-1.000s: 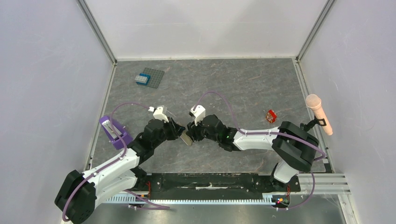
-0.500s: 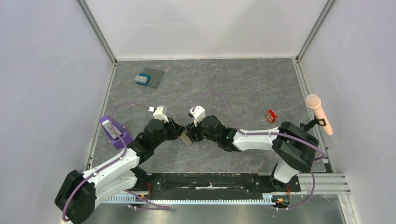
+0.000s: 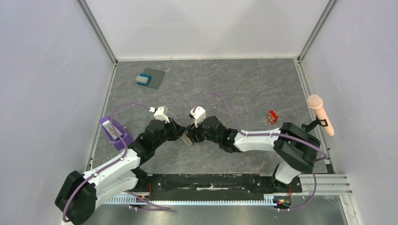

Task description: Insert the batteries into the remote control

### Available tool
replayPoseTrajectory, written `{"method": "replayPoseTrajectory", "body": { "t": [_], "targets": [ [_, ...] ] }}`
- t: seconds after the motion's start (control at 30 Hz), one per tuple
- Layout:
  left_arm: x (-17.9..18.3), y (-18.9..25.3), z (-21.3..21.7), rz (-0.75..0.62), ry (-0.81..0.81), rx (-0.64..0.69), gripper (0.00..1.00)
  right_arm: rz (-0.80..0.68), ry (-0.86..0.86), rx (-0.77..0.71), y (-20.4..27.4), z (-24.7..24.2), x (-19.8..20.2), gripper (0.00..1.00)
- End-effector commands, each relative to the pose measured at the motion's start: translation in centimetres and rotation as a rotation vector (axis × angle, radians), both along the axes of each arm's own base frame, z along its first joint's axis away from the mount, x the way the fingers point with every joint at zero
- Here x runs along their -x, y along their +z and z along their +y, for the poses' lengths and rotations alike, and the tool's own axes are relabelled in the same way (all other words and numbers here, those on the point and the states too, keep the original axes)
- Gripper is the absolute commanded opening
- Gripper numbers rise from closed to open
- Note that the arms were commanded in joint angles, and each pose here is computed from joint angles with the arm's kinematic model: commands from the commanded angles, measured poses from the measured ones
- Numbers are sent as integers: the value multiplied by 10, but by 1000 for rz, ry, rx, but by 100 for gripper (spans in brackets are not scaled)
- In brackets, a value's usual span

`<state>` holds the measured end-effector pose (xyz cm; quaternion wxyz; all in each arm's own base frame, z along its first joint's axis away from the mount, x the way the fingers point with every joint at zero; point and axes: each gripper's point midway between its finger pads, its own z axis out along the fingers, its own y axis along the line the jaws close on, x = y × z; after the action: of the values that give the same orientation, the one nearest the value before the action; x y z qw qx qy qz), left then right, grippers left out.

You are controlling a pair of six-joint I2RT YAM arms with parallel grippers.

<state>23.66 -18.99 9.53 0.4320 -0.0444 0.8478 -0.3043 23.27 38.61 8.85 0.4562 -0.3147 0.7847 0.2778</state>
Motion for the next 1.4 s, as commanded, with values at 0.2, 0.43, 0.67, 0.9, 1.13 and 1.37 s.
{"method": "replayPoseTrajectory", "body": {
  "t": [0.2, 0.43, 0.67, 0.9, 1.13, 1.37],
  "targets": [
    [0, -6, 2, -8, -18, -59, 2, -21, 80, -90, 28, 21, 13, 60],
    [1, -6, 2, -8, -20, -58, 2, -16, 94, -91, 26, 22, 15, 60],
    [1, -6, 2, -8, -21, -56, 2, -11, 103, -91, 25, 23, 17, 60],
    [2, -6, 2, -11, -26, -57, 2, -23, 17, -68, 21, 16, 4, 57],
    [5, -11, 3, -13, -45, -82, 2, -33, -45, -64, 24, 8, -4, 45],
    [6, -12, 3, -19, -55, -86, 2, -28, -137, -36, 17, -1, -15, 33]
  ]
}}
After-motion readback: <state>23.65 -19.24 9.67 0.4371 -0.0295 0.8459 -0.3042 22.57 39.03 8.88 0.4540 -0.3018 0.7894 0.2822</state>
